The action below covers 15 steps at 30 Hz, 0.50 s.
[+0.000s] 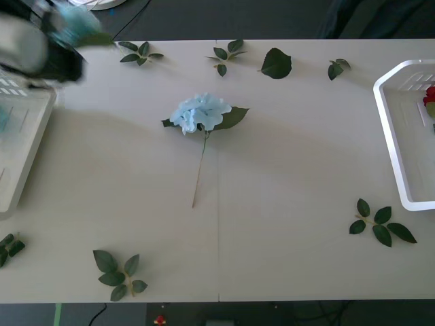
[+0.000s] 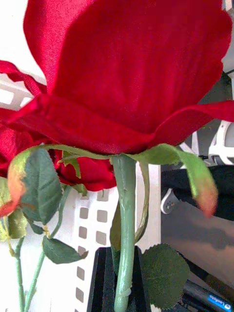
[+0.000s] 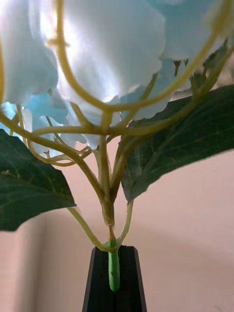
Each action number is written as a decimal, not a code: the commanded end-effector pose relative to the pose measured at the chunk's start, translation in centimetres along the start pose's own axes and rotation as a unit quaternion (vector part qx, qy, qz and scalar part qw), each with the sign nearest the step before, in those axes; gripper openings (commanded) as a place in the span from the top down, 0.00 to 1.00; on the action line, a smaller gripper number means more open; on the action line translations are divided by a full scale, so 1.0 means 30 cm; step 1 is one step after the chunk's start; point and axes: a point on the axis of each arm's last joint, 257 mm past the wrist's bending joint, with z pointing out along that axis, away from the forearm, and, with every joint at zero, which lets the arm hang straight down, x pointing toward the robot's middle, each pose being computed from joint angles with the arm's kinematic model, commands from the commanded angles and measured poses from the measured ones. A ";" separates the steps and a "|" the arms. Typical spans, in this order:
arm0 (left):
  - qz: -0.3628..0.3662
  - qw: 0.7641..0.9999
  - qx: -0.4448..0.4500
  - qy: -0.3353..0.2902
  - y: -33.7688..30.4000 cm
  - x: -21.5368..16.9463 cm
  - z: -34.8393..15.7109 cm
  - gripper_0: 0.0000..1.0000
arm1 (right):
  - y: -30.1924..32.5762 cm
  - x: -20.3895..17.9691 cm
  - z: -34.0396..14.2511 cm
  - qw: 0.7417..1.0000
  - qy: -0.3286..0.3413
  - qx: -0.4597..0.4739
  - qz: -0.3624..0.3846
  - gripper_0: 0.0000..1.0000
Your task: Place the red flowers into the right box and the blue flowers into the left box. If a person shows an open palm, hand one flower to the person first, then continue sorting.
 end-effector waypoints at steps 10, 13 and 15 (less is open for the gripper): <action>-0.005 0.995 -0.016 -0.103 0.545 -0.106 -0.377 1.00 | -0.091 -0.064 -0.018 0.999 -0.026 0.023 -0.013 0.00; 0.005 0.995 -0.031 -0.093 0.679 0.013 -0.393 1.00 | -0.076 -0.074 -0.016 0.999 -0.033 0.020 -0.018 0.00; 0.011 0.995 -0.044 -0.091 0.763 0.088 -0.400 1.00 | -0.062 -0.075 -0.013 0.999 -0.035 0.017 -0.020 0.00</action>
